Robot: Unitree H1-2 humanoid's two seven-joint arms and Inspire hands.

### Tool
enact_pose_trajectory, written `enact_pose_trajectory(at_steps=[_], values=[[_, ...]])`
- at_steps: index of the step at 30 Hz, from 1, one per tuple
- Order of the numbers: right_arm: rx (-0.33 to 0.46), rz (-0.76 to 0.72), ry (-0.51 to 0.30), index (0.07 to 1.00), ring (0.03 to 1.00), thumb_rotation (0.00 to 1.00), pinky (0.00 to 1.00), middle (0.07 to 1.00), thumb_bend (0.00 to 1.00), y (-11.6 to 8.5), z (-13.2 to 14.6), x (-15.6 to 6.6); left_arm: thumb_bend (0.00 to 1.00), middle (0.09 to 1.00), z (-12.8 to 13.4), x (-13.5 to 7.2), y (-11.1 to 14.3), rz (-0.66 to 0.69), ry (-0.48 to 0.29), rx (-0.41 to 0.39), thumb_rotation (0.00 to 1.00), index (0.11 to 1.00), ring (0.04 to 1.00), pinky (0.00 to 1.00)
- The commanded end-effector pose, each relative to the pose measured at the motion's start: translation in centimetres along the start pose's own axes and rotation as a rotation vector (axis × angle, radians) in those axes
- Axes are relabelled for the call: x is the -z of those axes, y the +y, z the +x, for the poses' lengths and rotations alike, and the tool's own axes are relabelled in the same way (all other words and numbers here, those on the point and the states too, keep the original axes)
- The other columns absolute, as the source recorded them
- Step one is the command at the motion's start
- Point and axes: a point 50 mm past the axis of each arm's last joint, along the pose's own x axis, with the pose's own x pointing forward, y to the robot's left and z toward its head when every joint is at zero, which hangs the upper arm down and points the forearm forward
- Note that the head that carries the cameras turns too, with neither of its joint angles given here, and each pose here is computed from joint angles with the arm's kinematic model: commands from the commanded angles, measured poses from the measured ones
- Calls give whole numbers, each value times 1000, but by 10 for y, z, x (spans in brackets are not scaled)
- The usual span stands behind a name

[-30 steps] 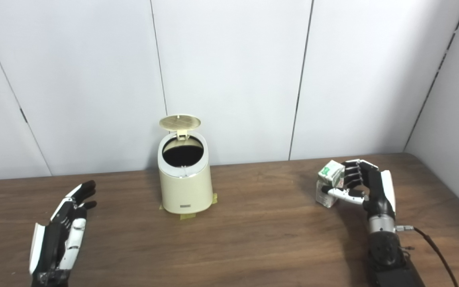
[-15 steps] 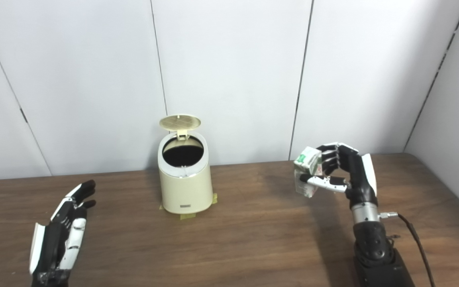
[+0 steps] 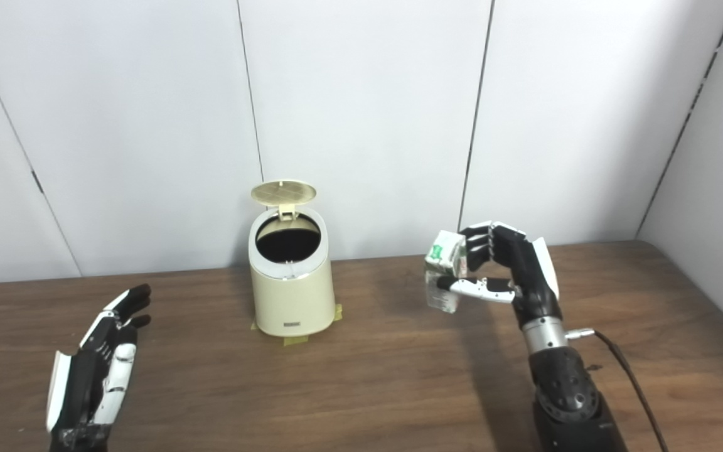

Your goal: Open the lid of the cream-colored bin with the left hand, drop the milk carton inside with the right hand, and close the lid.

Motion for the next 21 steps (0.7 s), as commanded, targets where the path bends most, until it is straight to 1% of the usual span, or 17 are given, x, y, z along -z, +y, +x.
enact_pose_trajectory(at_steps=[1, 5, 8, 14, 16, 21], values=[[5, 44, -172, 506, 425, 0, 378, 490, 519, 7, 27, -39, 298, 856, -20, 15, -1, 19, 44, 23, 808, 829, 854, 785], [-15, 90, -242, 509, 424, 0, 368, 491, 518, 29, 32, -57, 293, 857, -19, 17, -2, 27, 47, 24, 819, 829, 854, 786], [-33, 110, -278, 516, 423, 0, 420, 483, 517, 45, 36, -70, 294, 860, -20, 17, -3, 35, 52, 26, 838, 832, 853, 776], [-62, 150, -333, 530, 413, 0, 360, 477, 515, 70, 41, -92, 291, 865, -21, 18, -5, 25, 58, 27, 831, 838, 855, 780], [-81, 167, -372, 535, 413, 0, 402, 469, 514, 80, 46, -101, 291, 867, -21, 18, -6, 22, 61, 25, 827, 836, 856, 781], [-119, 174, -448, 529, 414, 0, 336, 473, 514, 99, 56, -121, 287, 869, -22, 18, -8, 18, 63, 23, 821, 836, 856, 782]])
